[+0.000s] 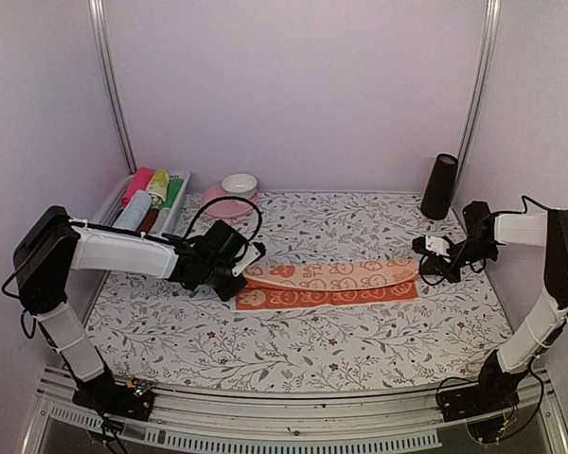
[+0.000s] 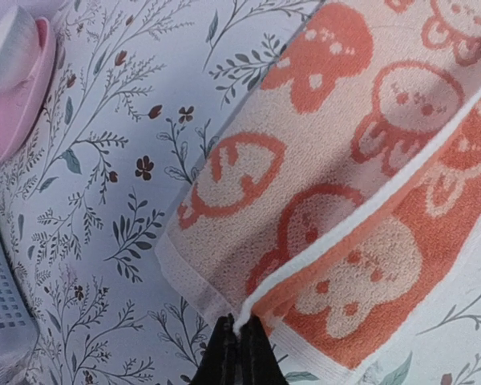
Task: Roll the towels
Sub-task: Fold the towel at the center of the board, then smooth out the towel at the center of the board, then pick up the towel from the center of the board, then fold the towel at the center of the board.
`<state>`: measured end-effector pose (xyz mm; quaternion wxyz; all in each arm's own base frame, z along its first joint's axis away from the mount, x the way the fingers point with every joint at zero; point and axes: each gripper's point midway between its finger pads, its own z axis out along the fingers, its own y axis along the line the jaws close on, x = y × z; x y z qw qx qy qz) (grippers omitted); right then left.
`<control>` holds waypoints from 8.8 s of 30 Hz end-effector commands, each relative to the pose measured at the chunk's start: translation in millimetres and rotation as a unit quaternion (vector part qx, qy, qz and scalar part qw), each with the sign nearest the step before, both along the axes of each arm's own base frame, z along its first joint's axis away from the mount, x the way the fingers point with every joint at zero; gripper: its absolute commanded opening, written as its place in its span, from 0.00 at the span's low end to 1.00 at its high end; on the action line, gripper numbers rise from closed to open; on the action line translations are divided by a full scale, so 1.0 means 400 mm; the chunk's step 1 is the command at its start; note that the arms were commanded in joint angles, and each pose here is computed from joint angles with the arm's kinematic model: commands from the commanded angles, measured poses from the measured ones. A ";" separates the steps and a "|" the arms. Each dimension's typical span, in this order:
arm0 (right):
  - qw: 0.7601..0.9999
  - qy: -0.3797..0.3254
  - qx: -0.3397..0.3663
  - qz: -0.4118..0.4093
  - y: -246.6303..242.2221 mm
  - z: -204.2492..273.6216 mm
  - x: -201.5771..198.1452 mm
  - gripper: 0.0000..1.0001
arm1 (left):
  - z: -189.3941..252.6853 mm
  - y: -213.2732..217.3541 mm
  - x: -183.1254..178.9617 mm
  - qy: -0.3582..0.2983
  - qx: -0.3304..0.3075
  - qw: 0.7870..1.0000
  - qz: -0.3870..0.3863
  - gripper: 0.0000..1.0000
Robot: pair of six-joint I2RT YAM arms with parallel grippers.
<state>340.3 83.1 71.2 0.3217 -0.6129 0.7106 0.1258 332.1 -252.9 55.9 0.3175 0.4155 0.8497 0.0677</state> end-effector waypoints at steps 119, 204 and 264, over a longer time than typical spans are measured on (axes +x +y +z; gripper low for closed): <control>0.893 0.284 0.032 -0.348 -0.011 -0.093 0.042 0.57 | 0.013 0.037 0.018 0.031 -0.074 0.991 0.107 0.55; 0.906 0.388 0.133 -0.105 0.350 0.144 0.133 0.02 | 0.066 0.026 -0.099 -0.014 -0.033 0.994 0.106 0.58; 0.895 0.421 0.139 -0.044 0.574 0.001 0.123 0.06 | 0.008 -0.014 -0.100 0.016 -0.035 0.995 0.097 0.61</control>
